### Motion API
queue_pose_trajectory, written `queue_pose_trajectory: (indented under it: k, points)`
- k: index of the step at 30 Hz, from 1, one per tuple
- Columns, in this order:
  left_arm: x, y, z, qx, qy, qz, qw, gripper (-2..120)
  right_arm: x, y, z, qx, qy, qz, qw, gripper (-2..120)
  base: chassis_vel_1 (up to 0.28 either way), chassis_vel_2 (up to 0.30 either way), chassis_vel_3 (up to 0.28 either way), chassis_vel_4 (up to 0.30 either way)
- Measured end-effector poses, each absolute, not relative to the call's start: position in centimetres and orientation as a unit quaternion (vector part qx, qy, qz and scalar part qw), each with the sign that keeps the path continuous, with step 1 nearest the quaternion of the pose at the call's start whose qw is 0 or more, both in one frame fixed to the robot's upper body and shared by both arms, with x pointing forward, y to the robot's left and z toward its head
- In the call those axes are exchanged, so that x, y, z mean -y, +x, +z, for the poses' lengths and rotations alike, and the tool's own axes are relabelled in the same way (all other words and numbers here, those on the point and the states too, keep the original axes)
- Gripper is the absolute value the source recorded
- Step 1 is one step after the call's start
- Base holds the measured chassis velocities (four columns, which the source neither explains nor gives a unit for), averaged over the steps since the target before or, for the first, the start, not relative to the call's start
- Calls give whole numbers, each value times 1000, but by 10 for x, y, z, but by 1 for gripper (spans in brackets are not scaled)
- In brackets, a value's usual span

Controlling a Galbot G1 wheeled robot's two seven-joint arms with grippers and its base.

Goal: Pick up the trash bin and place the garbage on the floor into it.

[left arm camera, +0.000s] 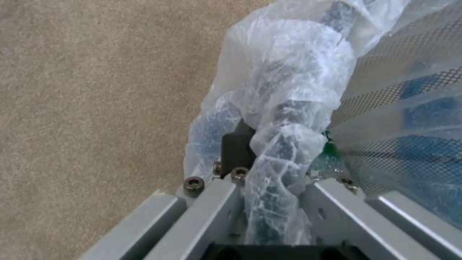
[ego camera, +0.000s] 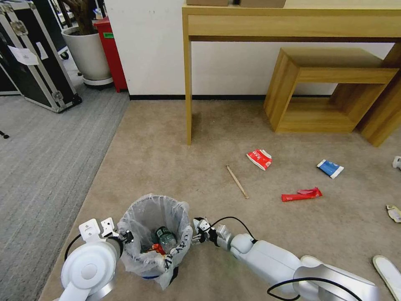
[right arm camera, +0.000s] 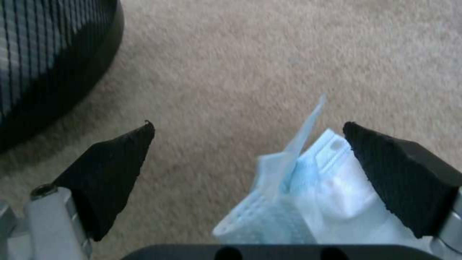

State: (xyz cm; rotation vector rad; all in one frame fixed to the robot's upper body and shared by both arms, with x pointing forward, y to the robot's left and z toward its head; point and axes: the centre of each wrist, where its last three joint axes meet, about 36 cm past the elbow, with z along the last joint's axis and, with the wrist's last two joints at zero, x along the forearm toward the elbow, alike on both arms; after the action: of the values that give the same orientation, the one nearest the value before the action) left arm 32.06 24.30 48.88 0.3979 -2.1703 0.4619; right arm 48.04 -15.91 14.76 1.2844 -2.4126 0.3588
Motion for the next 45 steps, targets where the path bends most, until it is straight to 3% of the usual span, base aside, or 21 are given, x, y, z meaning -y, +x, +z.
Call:
queue_pose_trajectory:
  k: [19, 45]
  points:
    - [-242, 323, 488, 870, 156, 186, 430, 0, 179, 471, 144, 869, 436, 133, 192, 96, 0, 0, 0, 0]
    - [-239, 316, 492, 872, 154, 183, 428, 0, 188, 470, 150, 879, 418, 136, 183, 4, 0, 0, 0, 0]
